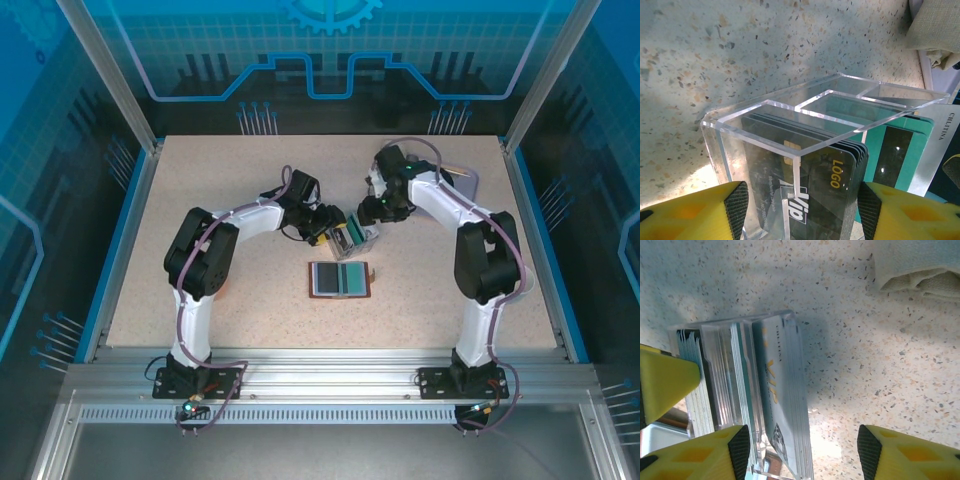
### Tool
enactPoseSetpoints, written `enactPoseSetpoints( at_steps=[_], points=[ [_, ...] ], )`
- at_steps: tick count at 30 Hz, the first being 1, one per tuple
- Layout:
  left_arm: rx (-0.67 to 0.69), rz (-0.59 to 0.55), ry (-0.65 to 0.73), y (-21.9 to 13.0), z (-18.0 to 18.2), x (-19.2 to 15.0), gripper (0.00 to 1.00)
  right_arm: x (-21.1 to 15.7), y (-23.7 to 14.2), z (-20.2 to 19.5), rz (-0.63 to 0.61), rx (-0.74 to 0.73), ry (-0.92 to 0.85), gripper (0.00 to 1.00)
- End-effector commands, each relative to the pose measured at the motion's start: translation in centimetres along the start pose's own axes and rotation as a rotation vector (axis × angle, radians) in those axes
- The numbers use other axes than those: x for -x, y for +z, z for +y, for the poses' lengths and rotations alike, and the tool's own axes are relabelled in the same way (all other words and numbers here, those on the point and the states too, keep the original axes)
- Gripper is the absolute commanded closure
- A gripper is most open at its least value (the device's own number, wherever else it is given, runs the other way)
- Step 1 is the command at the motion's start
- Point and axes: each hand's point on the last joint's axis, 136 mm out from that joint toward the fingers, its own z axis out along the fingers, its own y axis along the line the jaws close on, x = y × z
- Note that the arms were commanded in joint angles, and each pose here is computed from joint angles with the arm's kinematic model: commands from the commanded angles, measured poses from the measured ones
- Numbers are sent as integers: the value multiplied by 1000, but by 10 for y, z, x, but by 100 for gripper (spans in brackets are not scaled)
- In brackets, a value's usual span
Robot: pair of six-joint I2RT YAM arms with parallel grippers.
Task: Put the credit cards into the card holder
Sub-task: Pick up the credit card from the storage box.
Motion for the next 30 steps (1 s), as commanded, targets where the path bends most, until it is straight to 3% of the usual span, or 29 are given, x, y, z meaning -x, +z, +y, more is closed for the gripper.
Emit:
enactPoseSetpoints(
  at_steps=[1, 21, 30],
  points=[
    [25, 26, -26, 8, 14, -2, 38, 2, -11, -7, -4, -118, -87, 40],
    [33, 31, -20, 9, 16, -4, 38, 0, 22, -7, 67, -204, -155, 43],
    [41, 34, -17, 9, 19, -5, 38, 9, 0, -14, 15, -304, -190, 45]
  ],
)
